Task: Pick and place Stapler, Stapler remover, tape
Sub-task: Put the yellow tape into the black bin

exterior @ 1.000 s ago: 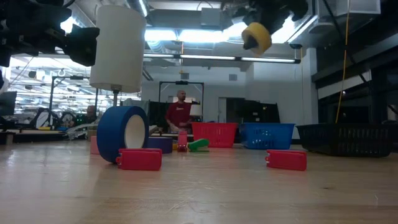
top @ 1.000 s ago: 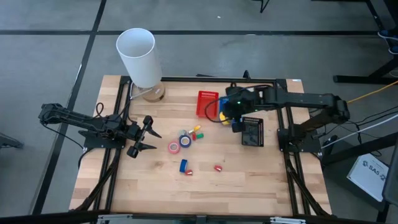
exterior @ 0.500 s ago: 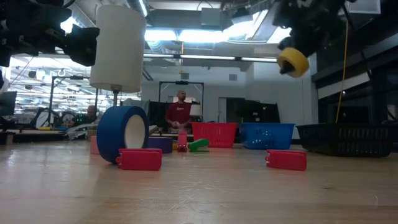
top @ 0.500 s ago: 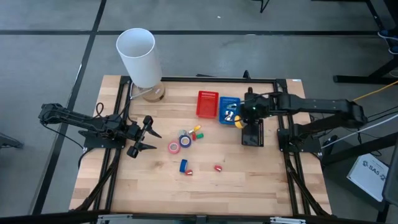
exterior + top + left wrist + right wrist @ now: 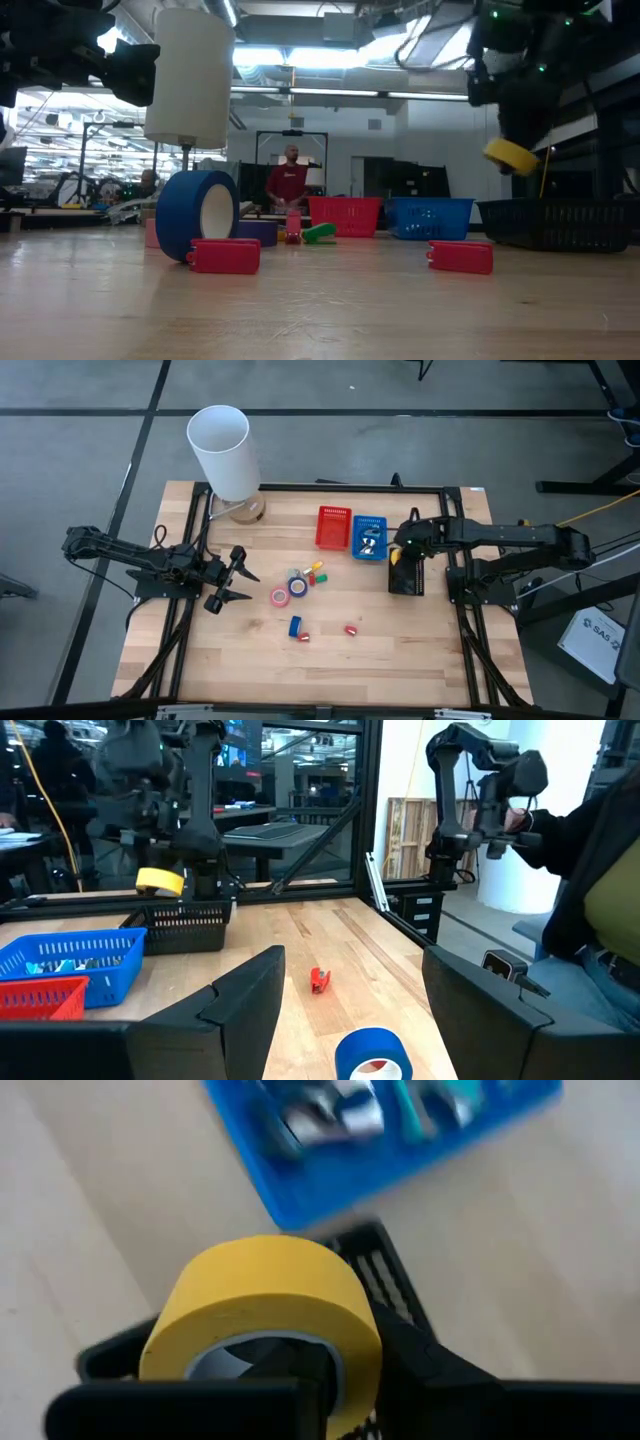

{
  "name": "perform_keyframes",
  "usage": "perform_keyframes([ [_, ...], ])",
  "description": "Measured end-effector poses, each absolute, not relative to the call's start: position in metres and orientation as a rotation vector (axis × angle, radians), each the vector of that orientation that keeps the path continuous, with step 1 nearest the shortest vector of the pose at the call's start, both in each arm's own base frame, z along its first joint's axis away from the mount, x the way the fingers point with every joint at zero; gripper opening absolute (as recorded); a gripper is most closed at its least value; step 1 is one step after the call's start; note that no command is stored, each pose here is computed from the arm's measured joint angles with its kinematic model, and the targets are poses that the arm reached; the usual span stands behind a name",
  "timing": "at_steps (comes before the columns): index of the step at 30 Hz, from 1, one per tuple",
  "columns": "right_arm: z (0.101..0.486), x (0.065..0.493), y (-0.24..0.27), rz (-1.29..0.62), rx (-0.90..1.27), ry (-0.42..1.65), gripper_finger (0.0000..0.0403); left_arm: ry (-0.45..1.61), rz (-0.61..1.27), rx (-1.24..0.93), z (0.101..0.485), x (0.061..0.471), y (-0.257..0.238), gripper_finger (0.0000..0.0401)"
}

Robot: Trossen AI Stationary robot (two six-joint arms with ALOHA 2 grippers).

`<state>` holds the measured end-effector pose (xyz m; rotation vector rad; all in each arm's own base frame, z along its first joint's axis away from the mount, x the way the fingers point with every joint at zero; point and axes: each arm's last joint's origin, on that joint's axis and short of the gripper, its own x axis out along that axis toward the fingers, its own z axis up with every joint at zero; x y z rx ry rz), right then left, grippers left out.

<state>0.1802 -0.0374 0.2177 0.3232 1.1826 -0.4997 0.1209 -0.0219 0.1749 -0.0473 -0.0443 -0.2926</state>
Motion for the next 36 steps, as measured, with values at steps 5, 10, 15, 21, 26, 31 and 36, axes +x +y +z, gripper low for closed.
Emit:
perform_keyframes([
  [5,0.214,0.168,-0.037,-0.64,0.468,1.273,0.0047,-0.044,-0.292,-0.047,0.175,0.121,-0.022,0.0235],
  [10,0.213,0.167,-0.037,-0.729,0.583,1.244,0.0049,-0.044,-0.292,-0.047,0.175,0.121,-0.022,0.0235],
  [15,0.208,0.172,-0.038,-0.746,0.595,1.258,0.005,-0.044,-0.292,-0.047,0.175,0.121,-0.022,0.0235],
  [21,0.194,0.181,-0.04,-0.766,0.584,1.346,0.0051,-0.044,-0.292,-0.047,0.175,0.121,-0.022,0.0235],
  [26,0.182,0.188,-0.041,-0.782,0.574,1.409,0.0051,-0.044,-0.292,-0.047,0.175,0.121,-0.022,0.0235],
  [31,0.172,0.192,-0.043,-0.816,0.529,1.452,0.0051,-0.044,-0.292,-0.047,0.175,0.121,-0.022,0.0235],
  [36,0.171,0.195,-0.045,-0.83,0.474,1.433,0.0056,-0.044,-0.292,-0.047,0.175,0.121,-0.022,0.0235],
])
